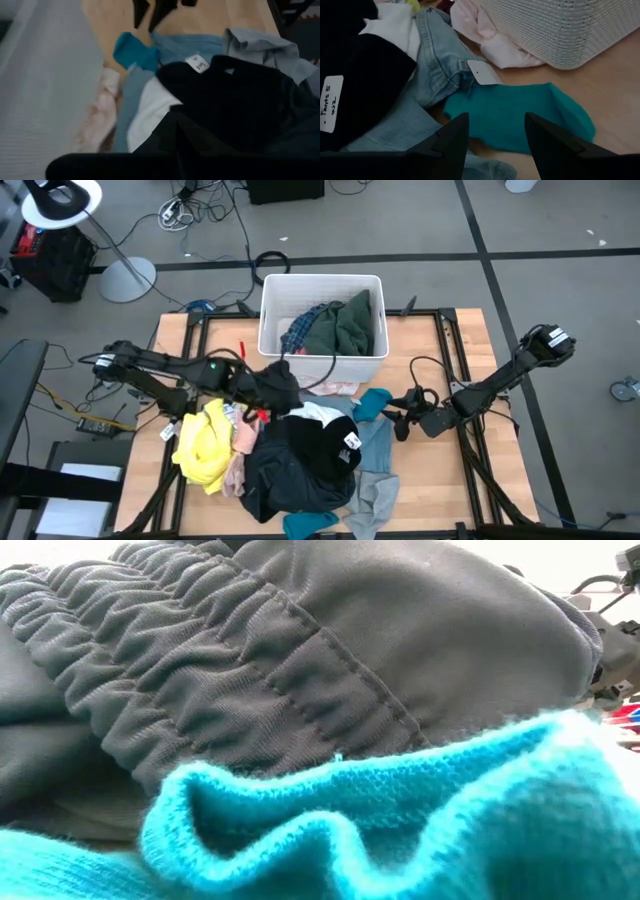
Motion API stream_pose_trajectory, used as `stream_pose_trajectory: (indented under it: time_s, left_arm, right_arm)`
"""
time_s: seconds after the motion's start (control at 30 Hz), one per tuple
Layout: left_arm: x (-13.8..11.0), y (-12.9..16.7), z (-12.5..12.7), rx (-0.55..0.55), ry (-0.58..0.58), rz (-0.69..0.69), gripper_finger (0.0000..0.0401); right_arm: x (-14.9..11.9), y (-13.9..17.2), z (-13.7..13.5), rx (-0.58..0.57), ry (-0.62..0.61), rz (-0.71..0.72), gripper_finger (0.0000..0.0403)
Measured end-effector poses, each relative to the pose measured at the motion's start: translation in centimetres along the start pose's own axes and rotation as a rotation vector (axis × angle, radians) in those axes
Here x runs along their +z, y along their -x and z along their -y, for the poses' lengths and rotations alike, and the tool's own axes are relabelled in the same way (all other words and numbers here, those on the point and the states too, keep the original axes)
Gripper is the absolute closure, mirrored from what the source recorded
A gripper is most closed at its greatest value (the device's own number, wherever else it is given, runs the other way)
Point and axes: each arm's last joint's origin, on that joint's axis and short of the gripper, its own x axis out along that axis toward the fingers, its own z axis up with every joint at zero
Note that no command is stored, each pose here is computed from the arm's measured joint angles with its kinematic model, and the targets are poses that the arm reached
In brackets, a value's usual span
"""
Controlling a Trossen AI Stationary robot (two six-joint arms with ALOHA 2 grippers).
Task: Sort clothes
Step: Put the black underwear into the white laundry bin
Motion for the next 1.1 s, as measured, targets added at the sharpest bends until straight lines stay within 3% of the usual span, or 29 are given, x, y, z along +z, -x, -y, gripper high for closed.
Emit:
stream_pose_trajectory:
  time_s: [0.33, 0.77, 1.1]
  left_arm:
    - [-3.0, -3.5, 0.6, -0.043, 0.054, 0.037, 0.038]
    - [-3.5, -3.9, 0.8, -0.078, 0.125, -0.004, 0.0249]
    - [-5.9, -5.7, 1.1, -0.128, 0.172, -0.057, 0.0244]
  right_arm:
    - [0.1, -0.1, 0.0, 0.002, -0.012, 0.007, 0.0209]
    - [0.1, -0.1, 0.0, 0.004, -0.013, 0.007, 0.0209]
    - [0.2, -0.1, -0.1, 0.006, -0.015, 0.008, 0.0209]
